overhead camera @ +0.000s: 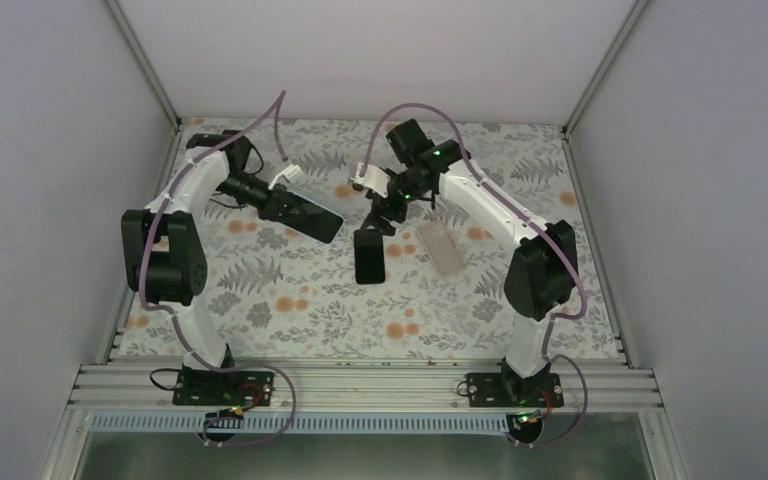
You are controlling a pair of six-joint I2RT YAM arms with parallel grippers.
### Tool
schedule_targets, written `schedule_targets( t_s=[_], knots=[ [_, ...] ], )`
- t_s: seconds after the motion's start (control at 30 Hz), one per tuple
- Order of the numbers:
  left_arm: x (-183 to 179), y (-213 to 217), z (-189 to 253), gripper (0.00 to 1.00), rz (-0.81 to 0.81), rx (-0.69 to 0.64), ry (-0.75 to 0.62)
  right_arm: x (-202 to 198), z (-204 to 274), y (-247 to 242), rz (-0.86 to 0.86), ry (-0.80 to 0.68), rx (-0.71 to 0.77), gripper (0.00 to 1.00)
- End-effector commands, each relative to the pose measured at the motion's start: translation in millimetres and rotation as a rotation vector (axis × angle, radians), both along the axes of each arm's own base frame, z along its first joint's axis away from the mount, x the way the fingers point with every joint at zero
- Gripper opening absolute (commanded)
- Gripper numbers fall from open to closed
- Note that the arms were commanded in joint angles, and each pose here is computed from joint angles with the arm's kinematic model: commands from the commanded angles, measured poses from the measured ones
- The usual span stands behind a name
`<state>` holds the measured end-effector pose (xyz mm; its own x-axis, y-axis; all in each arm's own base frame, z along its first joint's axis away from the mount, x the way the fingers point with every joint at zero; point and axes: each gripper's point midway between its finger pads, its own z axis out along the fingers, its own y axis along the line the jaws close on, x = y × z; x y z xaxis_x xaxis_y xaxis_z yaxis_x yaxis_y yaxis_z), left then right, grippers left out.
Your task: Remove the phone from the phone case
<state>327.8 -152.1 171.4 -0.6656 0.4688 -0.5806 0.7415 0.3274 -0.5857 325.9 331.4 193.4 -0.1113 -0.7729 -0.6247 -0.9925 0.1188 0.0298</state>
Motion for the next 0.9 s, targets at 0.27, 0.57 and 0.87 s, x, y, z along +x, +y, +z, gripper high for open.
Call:
schedule_targets(
  t_s=[0.27, 0.57, 0.87],
  knots=[
    [-56, -64, 54, 0.02, -0.286, -0.029, -0.262, -20, -29, 0, 0.099, 0.065, 0.053, 1.0],
    [-72, -71, 55, 0.02, -0.334, -0.012, -0.281, -15, -41, -7, 0.111, 0.091, 0.029, 0.98],
    [-80, -69, 60, 0.02, -0.357, 0.003, -0.328, -26, -42, -24, 0.194, 0.159, 0.037, 0.95]
  ],
)
